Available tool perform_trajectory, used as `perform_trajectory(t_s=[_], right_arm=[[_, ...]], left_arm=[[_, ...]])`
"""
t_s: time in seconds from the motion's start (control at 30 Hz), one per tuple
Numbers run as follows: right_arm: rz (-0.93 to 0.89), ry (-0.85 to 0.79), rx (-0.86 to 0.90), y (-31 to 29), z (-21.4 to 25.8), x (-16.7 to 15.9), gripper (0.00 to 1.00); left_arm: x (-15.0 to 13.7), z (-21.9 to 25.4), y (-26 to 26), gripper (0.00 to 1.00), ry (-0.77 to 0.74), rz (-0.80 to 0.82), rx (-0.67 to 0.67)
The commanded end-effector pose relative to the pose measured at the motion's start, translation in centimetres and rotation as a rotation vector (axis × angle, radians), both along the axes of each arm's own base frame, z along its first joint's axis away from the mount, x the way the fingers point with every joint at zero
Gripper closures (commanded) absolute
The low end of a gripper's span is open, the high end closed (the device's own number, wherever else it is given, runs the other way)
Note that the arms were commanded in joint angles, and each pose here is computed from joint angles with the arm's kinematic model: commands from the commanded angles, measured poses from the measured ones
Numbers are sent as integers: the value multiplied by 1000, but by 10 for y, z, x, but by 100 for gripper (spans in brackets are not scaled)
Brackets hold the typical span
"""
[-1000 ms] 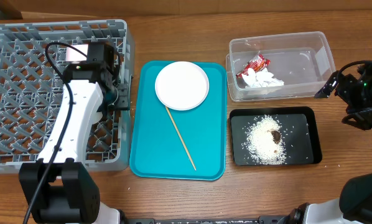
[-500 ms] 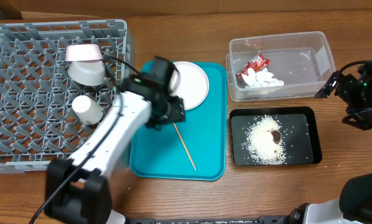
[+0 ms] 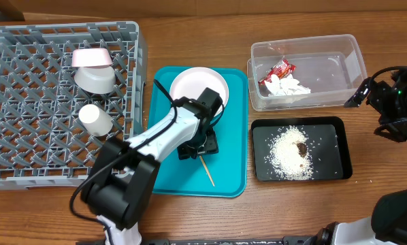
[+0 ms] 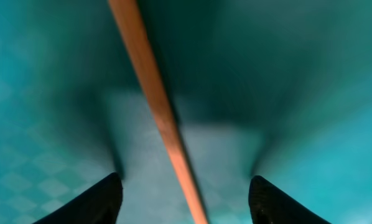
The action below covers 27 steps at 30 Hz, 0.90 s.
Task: Sort waste into correct bins and load items into the dishwasher
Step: 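Grasp the second chopstick and drop it into the dish rack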
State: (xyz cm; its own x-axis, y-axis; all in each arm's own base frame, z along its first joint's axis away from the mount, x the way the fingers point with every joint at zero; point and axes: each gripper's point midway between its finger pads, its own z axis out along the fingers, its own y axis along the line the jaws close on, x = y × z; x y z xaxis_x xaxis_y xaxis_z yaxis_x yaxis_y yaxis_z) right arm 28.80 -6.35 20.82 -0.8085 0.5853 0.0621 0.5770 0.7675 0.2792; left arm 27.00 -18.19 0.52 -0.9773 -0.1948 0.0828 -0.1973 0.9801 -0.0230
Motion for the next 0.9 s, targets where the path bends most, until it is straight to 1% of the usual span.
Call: perform_trajectory(t_s=[0.0, 0.1, 0.13, 0.17, 0.23, 0.27, 0.3, 0.53, 0.57, 0.63, 0.77, 0.87], right_arm=[[10, -35, -21, 0, 9, 0, 0], [10, -36, -21, 0, 9, 0, 0], [10, -36, -21, 0, 9, 0, 0], [11, -36, -21, 0, 9, 0, 0], [11, -36, -21, 0, 9, 0, 0], [10, -35, -21, 0, 9, 0, 0], [10, -35, -21, 0, 9, 0, 0], [10, -35, -20, 0, 9, -1, 0], [11, -35, -20, 0, 9, -1, 0], [10, -35, -21, 0, 9, -1, 0], [11, -34, -21, 0, 9, -1, 0], [11, -34, -21, 0, 9, -1, 0]], left_arm=[[-8, -14, 14, 41, 45, 25, 68], [-8, -15, 22, 57, 49, 29, 99], [-7, -15, 23, 65, 48, 32, 104], [-6, -15, 26, 75, 50, 41, 104], [-5, -15, 30, 81, 53, 55, 104], [-4, -15, 34, 91, 60, 64, 108], [-4, -14, 37, 96, 65, 69, 110], [-3, -9, 59, 96, 106, 129, 118], [4, -3, 62, 96, 87, 84, 101], [13, 7, 64, 96, 51, 52, 90], [35, 47, 76, 96, -74, 59, 104], [53, 88, 86, 96, -207, 49, 94]])
